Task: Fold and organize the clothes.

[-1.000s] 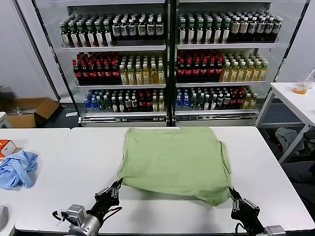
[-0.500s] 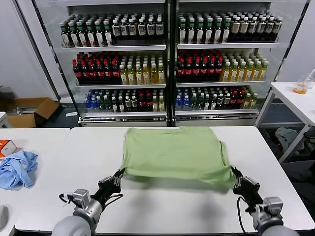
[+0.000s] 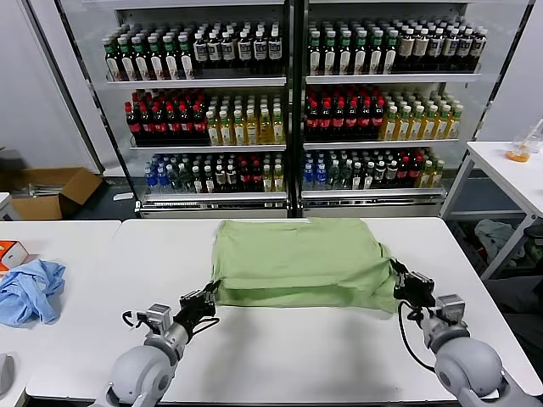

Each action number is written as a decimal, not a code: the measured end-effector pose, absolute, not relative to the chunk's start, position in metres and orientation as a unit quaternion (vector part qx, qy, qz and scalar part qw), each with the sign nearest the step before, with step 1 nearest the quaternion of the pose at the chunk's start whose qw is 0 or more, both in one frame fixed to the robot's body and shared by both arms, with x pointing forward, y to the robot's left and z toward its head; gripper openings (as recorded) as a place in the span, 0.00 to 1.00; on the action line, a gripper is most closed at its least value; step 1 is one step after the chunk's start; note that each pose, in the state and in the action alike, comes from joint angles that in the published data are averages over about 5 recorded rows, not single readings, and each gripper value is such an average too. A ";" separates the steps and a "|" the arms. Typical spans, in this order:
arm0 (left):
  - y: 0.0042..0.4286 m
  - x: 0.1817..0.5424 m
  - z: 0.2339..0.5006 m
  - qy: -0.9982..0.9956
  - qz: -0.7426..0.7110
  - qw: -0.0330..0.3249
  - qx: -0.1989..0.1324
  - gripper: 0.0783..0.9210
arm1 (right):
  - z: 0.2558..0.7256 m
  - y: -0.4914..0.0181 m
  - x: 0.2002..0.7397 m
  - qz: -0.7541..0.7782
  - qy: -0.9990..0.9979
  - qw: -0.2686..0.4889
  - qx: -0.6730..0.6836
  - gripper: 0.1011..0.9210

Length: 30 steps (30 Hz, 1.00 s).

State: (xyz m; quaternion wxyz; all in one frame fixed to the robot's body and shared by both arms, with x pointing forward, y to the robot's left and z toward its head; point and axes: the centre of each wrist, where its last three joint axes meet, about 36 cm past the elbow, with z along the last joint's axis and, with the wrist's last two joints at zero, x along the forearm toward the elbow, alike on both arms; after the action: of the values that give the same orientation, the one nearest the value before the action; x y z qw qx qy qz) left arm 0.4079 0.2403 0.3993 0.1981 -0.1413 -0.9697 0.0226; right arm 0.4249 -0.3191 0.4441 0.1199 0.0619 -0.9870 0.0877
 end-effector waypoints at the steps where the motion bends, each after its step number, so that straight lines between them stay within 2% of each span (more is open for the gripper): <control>1: 0.240 0.410 0.398 -0.970 0.021 0.199 -0.141 0.01 | 0.444 -0.319 0.428 0.089 -0.987 0.121 0.062 0.00; 5: 0.238 0.420 0.395 -0.970 0.017 0.199 -0.137 0.02 | 0.443 -0.317 0.437 0.096 -0.985 0.124 0.066 0.01; 8: 0.237 0.424 0.394 -0.971 0.014 0.198 -0.135 0.07 | 0.444 -0.316 0.440 0.098 -0.984 0.128 0.070 0.09; 21: 0.238 0.417 0.394 -0.975 0.011 0.190 -0.112 0.52 | 0.433 -0.323 0.422 0.100 -0.980 0.162 0.065 0.55; 30: 0.239 0.410 0.385 -0.974 0.008 0.205 -0.099 0.82 | 0.418 -0.329 0.411 0.083 -0.971 0.218 0.042 0.84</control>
State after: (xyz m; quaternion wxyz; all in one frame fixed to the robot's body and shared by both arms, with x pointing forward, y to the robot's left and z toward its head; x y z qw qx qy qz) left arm 0.4104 0.2395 0.3851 0.2055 -0.0986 -0.9737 0.0084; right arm 0.4110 -0.3295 0.4177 0.2183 0.0418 -0.9714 0.0833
